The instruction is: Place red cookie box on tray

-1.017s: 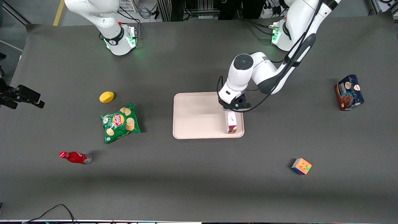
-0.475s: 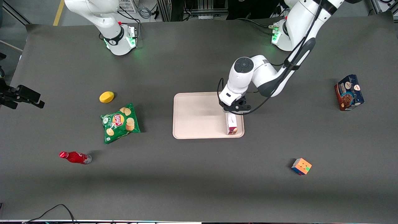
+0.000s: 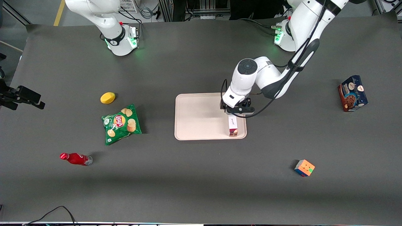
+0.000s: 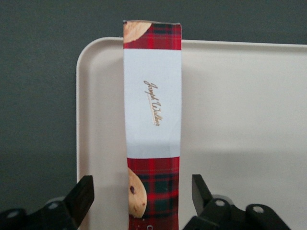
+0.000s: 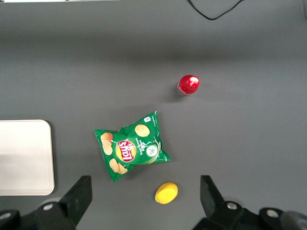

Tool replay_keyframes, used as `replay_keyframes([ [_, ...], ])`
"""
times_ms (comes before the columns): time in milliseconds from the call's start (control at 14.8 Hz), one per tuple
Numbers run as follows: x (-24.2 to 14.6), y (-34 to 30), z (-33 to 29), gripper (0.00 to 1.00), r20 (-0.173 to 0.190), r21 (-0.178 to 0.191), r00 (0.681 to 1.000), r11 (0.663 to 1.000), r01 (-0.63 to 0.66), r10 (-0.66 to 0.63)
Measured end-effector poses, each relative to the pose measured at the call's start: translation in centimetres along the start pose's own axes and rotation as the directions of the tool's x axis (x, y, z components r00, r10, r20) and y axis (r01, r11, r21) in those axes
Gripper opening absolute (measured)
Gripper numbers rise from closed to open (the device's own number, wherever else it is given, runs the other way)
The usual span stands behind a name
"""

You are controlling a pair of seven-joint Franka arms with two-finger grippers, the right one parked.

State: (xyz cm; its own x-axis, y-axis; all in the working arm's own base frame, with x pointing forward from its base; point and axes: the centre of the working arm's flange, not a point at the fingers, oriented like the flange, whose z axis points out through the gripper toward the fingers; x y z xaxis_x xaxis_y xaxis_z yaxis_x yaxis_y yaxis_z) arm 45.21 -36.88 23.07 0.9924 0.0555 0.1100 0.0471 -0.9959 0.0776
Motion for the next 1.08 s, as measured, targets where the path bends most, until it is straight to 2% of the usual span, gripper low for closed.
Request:
replay_keyframes([
  [68,0.0,0.0,0.0,1.00,0.000,0.000,1.000,1.000,0.000,0.000],
  [407,1.1,0.4,-0.8,1.00,-0.017,-0.001,1.000,1.000,0.007,-0.007],
  [475,1.8,0.6,-1.5,1.00,-0.018,0.028,1.000,1.000,0.011,-0.010],
  [678,4.0,3.5,-7.2,1.00,-0.004,0.167,1.000,0.986,0.003,-0.002],
  [746,4.6,4.7,-10.1,1.00,0.009,0.194,1.000,0.981,-0.010,0.009],
  [949,7.2,5.2,-18.5,1.00,0.072,0.210,0.996,0.976,-0.060,0.046],
  [1085,8.6,3.9,-22.6,1.00,0.073,0.222,0.993,0.969,-0.108,0.093],
])
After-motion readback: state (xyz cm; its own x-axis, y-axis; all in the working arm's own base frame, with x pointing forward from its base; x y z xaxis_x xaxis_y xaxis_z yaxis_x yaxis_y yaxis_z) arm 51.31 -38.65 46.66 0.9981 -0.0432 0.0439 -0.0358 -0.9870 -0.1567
